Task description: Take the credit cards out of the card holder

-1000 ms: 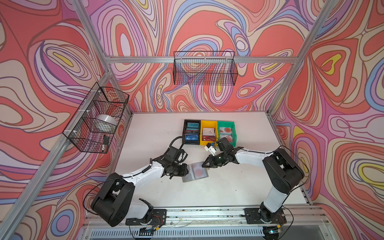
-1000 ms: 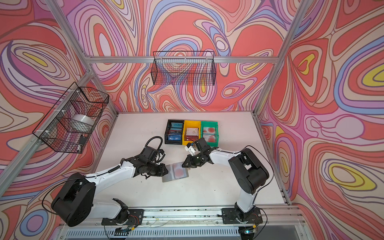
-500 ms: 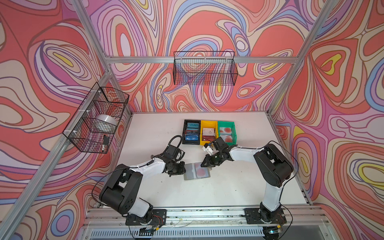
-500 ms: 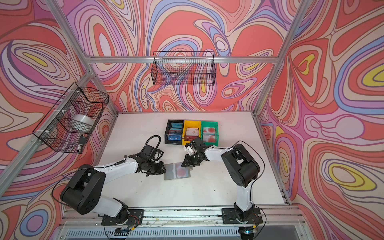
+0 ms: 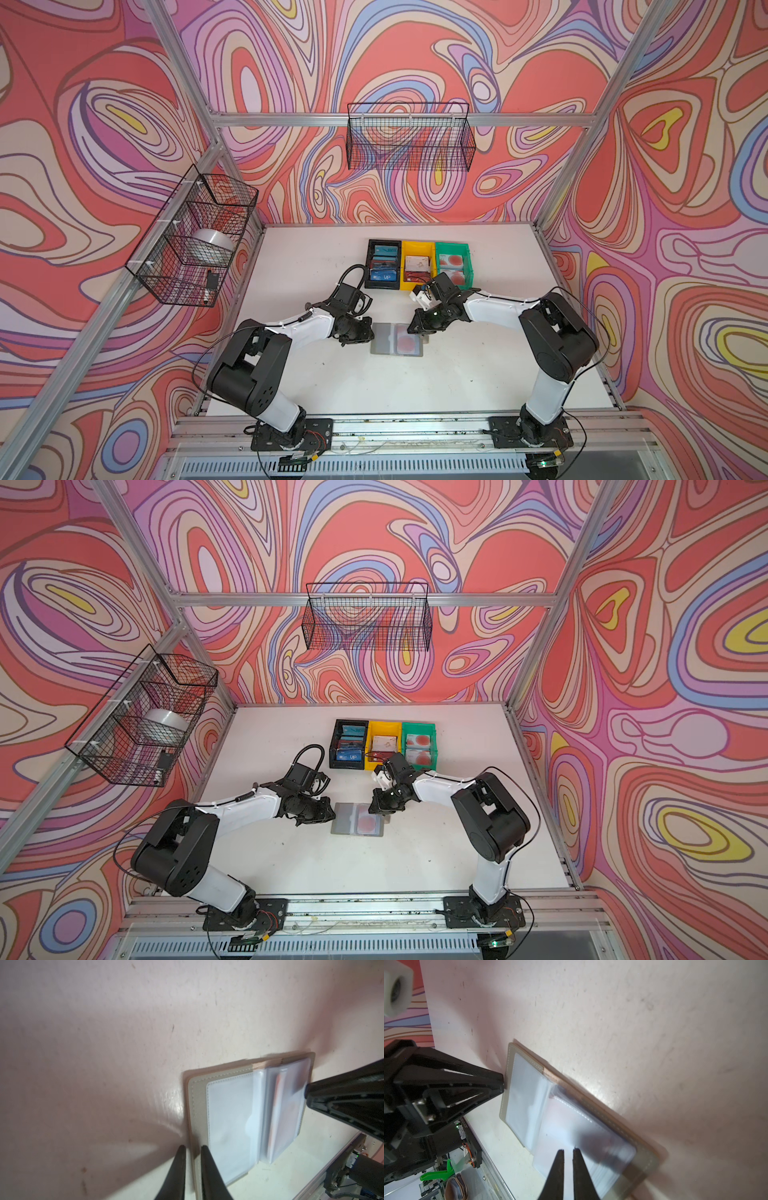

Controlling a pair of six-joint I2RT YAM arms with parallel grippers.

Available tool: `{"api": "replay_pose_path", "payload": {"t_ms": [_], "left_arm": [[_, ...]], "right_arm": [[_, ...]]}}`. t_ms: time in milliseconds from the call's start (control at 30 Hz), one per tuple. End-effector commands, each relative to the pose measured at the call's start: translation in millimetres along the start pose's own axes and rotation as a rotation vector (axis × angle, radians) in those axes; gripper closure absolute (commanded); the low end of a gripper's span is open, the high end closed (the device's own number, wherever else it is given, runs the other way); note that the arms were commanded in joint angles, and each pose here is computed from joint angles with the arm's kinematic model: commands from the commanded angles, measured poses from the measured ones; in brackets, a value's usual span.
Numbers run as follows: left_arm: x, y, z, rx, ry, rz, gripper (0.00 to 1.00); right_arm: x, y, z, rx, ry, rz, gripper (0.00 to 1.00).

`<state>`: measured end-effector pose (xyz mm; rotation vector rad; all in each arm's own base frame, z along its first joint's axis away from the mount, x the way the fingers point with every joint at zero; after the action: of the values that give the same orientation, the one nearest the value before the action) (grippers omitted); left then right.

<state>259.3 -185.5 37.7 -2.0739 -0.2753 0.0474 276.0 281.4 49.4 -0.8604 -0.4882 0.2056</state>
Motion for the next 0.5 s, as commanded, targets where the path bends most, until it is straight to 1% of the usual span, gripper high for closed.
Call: {"api": "replay_pose_path", "payload": {"t_ms": [0,133,267,300,467], "left_arm": [[-7,-15,3,0.011,0.017,0.002,0.81],[-6,-19,-6,-0.039,0.026,-0.014,0.81],[-9,-10,-9,-0.083,-0.001,0.007,0.81],[-5,-8,-12,-0.103,0.0,-0.009,0.81],[-7,1,-7,-0.093,-0.017,0.002,0.82]], "right_arm": [[-9,-12,-1,-0.046,0.005,0.002,0.87],[-16,-10,-4,-0.05,0.011,0.023,0.87],[-20,-5,-9,-0.063,0.023,0.037,0.86],[-22,-3,-11,-0.068,0.026,0.042,0.86],[-27,0,-15,-0.072,0.034,0.048,0.87]]}}
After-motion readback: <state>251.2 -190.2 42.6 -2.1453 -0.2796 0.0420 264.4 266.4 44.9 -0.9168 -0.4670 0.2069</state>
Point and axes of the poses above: each gripper's point midway between its finger pads, its own y axis out along the fingers, its own z axis along the line the jaws close on, x = y × z, the point moved 1 cm from there along -y, back along the fingers, and after that the axes turned 14 degrees about -y, right-handed, at the moved point
